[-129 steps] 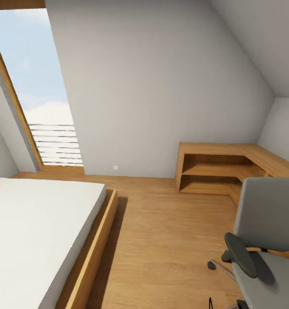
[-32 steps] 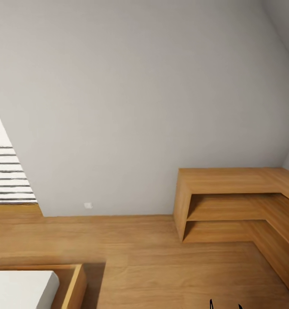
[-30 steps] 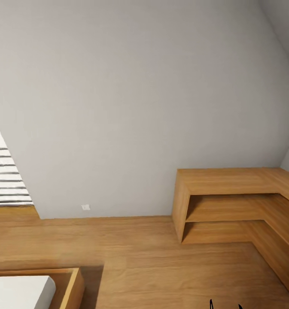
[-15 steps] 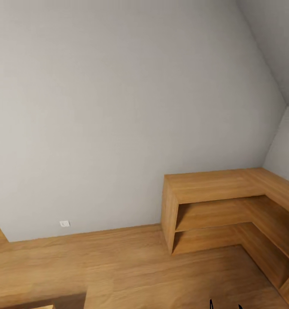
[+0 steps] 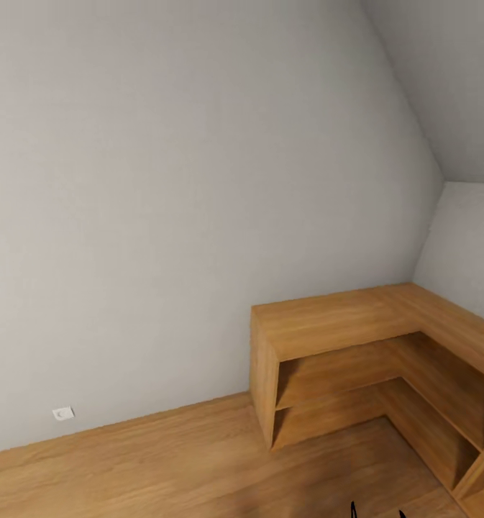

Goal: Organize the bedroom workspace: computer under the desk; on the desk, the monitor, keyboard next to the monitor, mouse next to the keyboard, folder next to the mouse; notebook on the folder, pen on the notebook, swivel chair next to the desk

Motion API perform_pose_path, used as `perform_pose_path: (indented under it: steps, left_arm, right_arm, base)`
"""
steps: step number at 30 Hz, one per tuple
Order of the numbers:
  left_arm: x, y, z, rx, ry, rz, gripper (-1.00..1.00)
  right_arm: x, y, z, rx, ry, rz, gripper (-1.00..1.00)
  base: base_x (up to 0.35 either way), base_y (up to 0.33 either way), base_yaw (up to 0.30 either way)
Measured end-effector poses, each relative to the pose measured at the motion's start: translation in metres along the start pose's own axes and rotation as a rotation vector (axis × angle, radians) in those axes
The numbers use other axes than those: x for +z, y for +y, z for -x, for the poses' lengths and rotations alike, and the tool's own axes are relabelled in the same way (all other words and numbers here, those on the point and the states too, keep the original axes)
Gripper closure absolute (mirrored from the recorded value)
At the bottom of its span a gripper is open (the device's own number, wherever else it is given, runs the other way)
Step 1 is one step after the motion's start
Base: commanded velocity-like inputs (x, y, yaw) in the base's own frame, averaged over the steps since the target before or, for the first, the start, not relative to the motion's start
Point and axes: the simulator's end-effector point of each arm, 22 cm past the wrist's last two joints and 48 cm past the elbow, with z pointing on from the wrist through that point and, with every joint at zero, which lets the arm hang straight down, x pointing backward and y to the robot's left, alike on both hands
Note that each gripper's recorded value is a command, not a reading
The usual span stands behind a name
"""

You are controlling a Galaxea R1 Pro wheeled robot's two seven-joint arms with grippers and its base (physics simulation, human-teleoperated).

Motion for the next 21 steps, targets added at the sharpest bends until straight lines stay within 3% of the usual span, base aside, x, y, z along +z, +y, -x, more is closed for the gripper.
perform_pose_path:
  steps: [7, 16, 21]
  left_arm:
    - [0.001, 0.0, 0.002, -0.001, -0.005, 0.0, -1.0]
    - [0.002, -0.001, -0.001, -0.003, 0.009, -0.002, -1.0]
    - [0.002, -0.002, -0.001, -0.004, 0.01, -0.004, -1.0]
  right_arm:
    - [-0.004, 0.001, -0.004, -0.002, 0.01, 0.001, -1.0]
    - [-0.06, -0.008, -0.054, -0.033, 0.116, 0.014, -1.0]
    - [-0.092, -0.011, -0.077, -0.044, 0.165, 0.024, -1.0]
  base:
    - [0.331, 0.0, -0.225]
    - [0.326, 0.0, -0.22]
    - [0.152, 0.0, -0.217]
